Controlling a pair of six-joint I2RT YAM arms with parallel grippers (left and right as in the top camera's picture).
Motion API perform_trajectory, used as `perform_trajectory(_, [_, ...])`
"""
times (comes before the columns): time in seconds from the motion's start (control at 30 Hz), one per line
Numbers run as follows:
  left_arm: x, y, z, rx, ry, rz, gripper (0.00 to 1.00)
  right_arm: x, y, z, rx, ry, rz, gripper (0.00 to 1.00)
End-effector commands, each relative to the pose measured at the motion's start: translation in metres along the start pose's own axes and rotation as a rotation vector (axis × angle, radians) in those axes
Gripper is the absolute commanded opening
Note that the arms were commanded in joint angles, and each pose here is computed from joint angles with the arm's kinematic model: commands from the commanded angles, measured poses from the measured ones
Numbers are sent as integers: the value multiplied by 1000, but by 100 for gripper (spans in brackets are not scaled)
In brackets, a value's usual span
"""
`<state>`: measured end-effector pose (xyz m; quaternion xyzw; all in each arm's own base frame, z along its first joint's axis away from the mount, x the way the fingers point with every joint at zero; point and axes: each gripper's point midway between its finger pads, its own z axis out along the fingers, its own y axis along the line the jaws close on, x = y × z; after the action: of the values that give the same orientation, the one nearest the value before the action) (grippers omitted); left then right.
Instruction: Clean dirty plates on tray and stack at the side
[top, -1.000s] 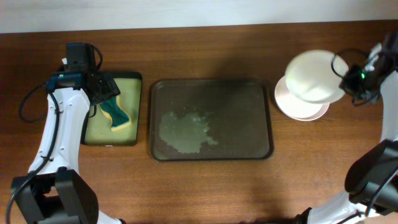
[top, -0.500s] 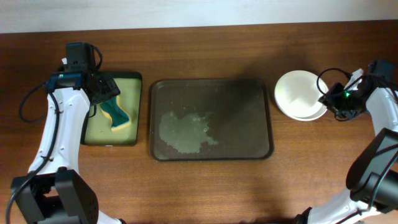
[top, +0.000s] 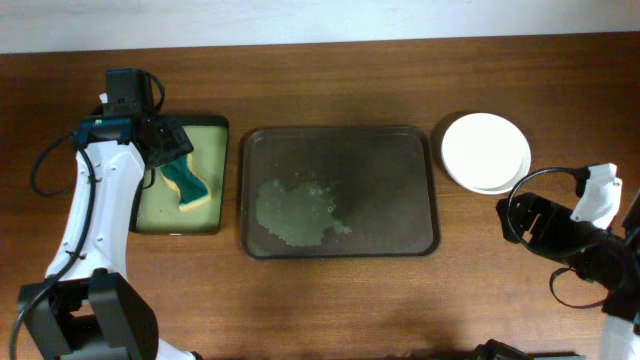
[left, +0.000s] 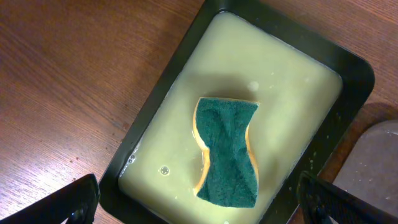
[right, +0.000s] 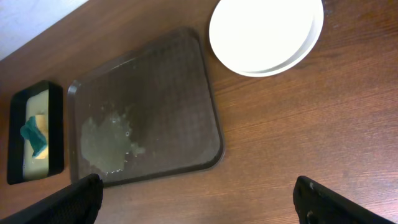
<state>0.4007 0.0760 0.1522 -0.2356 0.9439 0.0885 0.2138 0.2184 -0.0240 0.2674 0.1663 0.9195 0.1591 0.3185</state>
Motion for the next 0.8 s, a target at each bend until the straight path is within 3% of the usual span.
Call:
perform_trajectory(0.0, [-6, 2, -6, -4, -23, -2, 99, 3, 0, 1, -5, 2, -11, 98])
perform_trajectory(0.37, [-6, 2, -6, -4, -23, -1, 99, 0, -21, 28, 44, 109, 38, 98])
perform_trajectory(0.5, [-6, 2, -6, -4, -23, -2, 99, -8, 26, 22, -59, -71, -209, 98])
perform_trajectory(0.6, [-6, 2, -6, -4, -23, -2, 99, 9, 62, 28, -136, -215, -438, 98])
perform_trajectory(0.77, [-6, 2, -6, -4, -23, -1, 99, 35, 71, 71, -205, -328, -554, 99])
